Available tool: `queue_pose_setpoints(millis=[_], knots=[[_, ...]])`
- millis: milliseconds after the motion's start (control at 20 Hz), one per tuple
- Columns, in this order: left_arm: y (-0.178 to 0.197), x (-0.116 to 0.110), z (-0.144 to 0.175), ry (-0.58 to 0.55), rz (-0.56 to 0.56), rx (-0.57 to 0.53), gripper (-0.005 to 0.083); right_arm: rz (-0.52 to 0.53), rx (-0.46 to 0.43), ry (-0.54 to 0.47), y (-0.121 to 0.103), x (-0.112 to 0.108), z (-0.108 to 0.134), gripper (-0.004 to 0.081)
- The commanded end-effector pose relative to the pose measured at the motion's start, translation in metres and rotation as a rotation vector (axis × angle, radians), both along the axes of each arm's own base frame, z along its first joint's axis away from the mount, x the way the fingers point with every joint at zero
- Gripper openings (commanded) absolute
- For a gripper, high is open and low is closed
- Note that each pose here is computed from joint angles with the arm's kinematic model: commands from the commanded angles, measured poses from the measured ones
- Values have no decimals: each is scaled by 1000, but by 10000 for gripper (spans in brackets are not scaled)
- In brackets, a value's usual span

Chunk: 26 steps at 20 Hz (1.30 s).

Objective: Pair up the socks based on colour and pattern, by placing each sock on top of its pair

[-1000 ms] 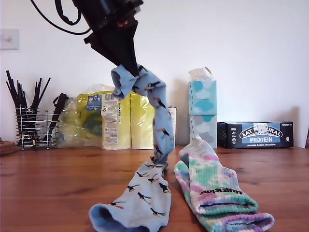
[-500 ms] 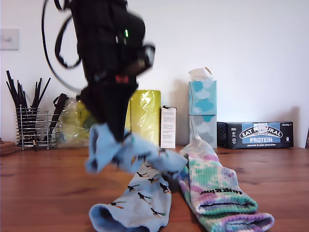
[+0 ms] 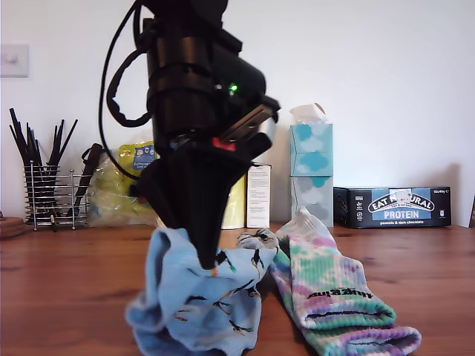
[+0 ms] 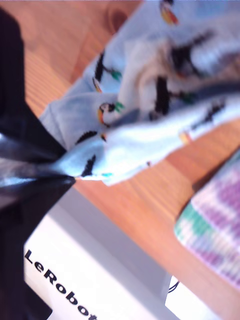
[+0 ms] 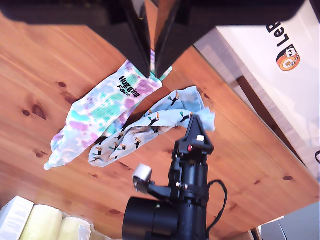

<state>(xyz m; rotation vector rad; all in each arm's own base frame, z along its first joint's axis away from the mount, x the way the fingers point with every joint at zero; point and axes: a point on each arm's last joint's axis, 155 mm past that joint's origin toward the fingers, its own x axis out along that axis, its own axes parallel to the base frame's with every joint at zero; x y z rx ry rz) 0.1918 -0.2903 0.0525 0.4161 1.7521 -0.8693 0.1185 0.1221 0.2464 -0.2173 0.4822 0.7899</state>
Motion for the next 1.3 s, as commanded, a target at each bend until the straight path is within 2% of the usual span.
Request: queue_pose_setpoints(millis=[0,50,100,300,500,650,700,900,1150,1250], knots=[[1,-5,-9,22,-3,18,536,-2,-3,3,1,2,-5,-13],[0,-5,-9,18,-3,14,627,-2,-3,3,1,2,-5,-13],[0,-2,-8,10,-3,11,659,-2,-3,3,1,2,-5,-13],[-7,31,8,-57,34,-59,658,-1,0,0,2,2,-4,-13],[-22,82,8,-241,25,-163,657,-2,-1,1,1,2,-4,-13],[-37,100,11,-313,26,-222,651,-3,-5,5,1,2,-6,-13],[-39,102,11,-323,26,-229,627,-7,-7,3,0,2,-6,-13],[-45,106,2,-331,15,-239,441,-8,-5,0,0,3,-5,-13],[-37,102,-26,-281,36,-161,425,-8,-2,-3,1,3,-4,-13],[-35,105,-29,-295,36,-147,381,-8,-2,-4,1,3,-4,-13]])
